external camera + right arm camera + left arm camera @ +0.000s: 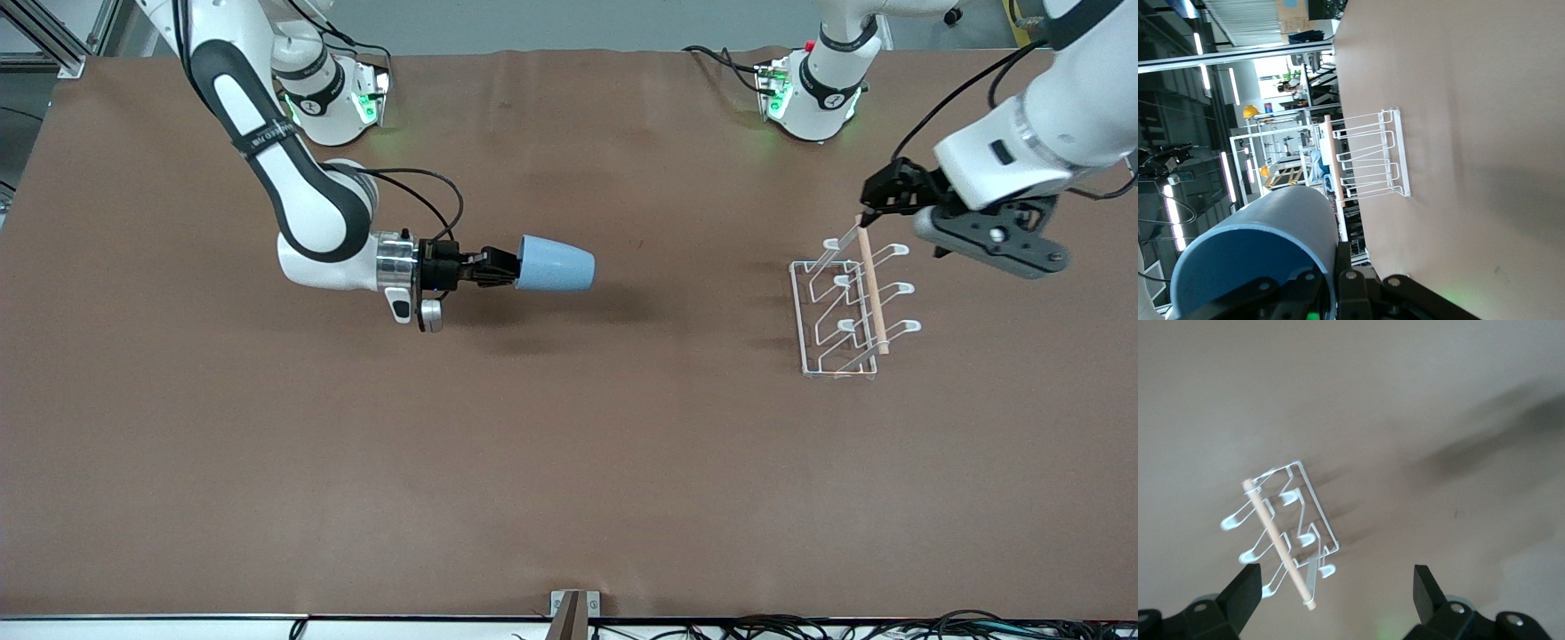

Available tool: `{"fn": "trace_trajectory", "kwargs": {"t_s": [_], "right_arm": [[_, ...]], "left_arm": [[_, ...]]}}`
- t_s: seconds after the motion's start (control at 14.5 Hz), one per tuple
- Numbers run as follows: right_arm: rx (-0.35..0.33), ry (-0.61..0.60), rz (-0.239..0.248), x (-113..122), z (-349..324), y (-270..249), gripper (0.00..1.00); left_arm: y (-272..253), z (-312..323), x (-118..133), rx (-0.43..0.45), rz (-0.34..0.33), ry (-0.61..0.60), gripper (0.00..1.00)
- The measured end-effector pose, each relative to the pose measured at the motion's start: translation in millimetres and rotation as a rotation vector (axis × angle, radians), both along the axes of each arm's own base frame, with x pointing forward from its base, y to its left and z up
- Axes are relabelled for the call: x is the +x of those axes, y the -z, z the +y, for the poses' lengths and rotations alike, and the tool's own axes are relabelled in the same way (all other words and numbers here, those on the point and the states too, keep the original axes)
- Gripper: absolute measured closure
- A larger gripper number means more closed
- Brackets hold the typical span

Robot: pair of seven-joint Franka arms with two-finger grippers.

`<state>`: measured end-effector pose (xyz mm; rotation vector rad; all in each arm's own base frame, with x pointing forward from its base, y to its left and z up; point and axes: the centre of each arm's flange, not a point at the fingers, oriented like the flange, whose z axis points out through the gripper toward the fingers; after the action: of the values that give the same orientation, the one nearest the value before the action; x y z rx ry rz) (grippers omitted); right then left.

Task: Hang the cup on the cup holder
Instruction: 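Hold the cup with the right gripper while the left gripper reaches it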

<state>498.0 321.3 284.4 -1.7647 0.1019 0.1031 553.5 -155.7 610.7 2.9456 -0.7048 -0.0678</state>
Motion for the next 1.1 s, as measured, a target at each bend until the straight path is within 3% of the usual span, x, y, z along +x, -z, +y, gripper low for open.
{"fn": "trace_trajectory", "kwargs": {"t_s": [0.28, 0.48, 0.96, 1.1], "right_arm": [[-0.005, 0.009, -0.058, -4.0, 25.8, 6.2, 0.95], [-0.014, 0.022, -0.073, -7.0, 40.6, 1.4, 0.95], [-0.021, 0.044, -0.075, -10.9, 72.6, -5.4, 0.95], [-0.02, 0.045, -0.073, -10.2, 72.7, -3.8, 0.95]], "left_arm": [[16.3, -65.6, -2.6, -0.033, -0.032, 0.25, 0.0], [34.2, -110.2, -8.4, -0.057, -0.034, 0.398, 0.0], [79.1, -243.8, -74.5, 0.066, -0.012, 0.711, 0.0], [89.6, -253.1, -78.0, 0.062, 0.003, 0.79, 0.0]]}}
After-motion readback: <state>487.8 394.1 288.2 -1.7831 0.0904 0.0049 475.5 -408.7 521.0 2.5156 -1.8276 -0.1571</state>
